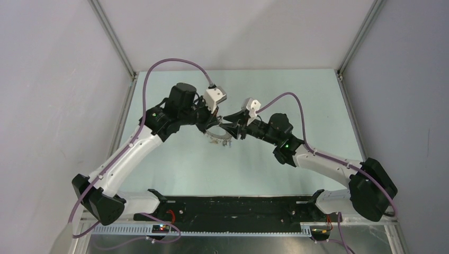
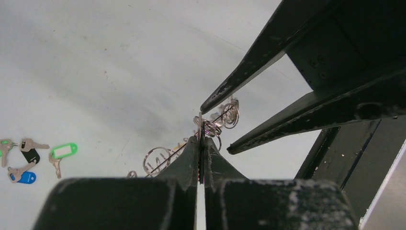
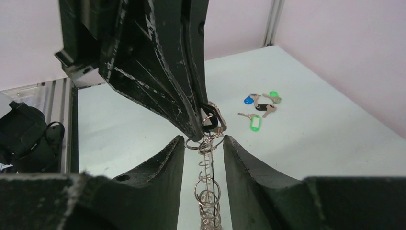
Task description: Remove the keys from the keyring
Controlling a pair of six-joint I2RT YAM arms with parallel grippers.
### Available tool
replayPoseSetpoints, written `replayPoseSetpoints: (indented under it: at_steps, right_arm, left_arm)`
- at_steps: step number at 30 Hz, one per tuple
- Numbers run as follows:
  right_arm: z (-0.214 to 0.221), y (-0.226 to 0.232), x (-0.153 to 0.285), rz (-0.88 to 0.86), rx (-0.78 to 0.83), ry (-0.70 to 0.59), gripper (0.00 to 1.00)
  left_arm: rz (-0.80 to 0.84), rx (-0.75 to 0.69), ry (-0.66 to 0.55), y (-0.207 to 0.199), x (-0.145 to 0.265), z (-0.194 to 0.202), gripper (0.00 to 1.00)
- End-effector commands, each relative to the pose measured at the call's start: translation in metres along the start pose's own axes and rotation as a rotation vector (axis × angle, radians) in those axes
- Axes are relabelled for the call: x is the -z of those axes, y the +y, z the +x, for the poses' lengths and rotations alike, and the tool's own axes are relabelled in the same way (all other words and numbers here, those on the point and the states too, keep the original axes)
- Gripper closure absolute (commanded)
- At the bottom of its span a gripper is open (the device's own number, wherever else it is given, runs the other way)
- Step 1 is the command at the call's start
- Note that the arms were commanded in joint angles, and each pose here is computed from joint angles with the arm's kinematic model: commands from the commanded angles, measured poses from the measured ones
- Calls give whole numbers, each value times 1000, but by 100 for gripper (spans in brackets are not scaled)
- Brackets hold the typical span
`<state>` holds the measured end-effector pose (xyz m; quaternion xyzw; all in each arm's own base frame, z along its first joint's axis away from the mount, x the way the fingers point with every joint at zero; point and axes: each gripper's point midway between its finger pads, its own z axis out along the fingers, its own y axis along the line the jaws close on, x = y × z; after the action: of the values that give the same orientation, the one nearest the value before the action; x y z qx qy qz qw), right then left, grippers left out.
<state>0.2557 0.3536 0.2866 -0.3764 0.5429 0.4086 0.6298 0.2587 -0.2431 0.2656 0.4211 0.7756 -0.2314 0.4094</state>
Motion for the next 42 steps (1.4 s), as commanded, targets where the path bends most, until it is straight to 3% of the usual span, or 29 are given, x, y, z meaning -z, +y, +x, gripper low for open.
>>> replayPoseSetpoints:
  at_steps: [1,5,7,12,13,20,26,29,35,42]
  right_arm:
    - [-13,-5,-11,43,33,0,60]
    - [-11,-6,-16,77,56,17,62]
    - [-12,-7,-17,90,50,11,69]
    - [-13,-12,-14,124,64,17,98]
    - [-15,-12,-13,125,77,17,100]
    - [-20,0,3,89,159,11,100]
    - [-59,11,19,72,193,-142,100]
    - [-76,20,22,61,234,-261,100]
    - [-82,32,14,15,234,-350,100]
    - [-77,-8,41,248,219,-285,100]
  left_arm:
    - [4,-15,-101,-5,16,-25,100]
    - [8,-14,-103,-6,17,-25,100]
    - [10,-13,-102,-7,16,-25,100]
    - [3,-16,-106,-6,18,-26,100]
    - [-4,-16,-106,-5,18,-26,100]
    - [-75,12,-89,12,19,-21,100]
    - [-85,26,-52,17,10,-11,100]
    - [-10,16,-29,7,1,-5,100]
    - [108,-13,-5,-11,-14,4,100]
    - [-131,189,13,54,-10,10,100]
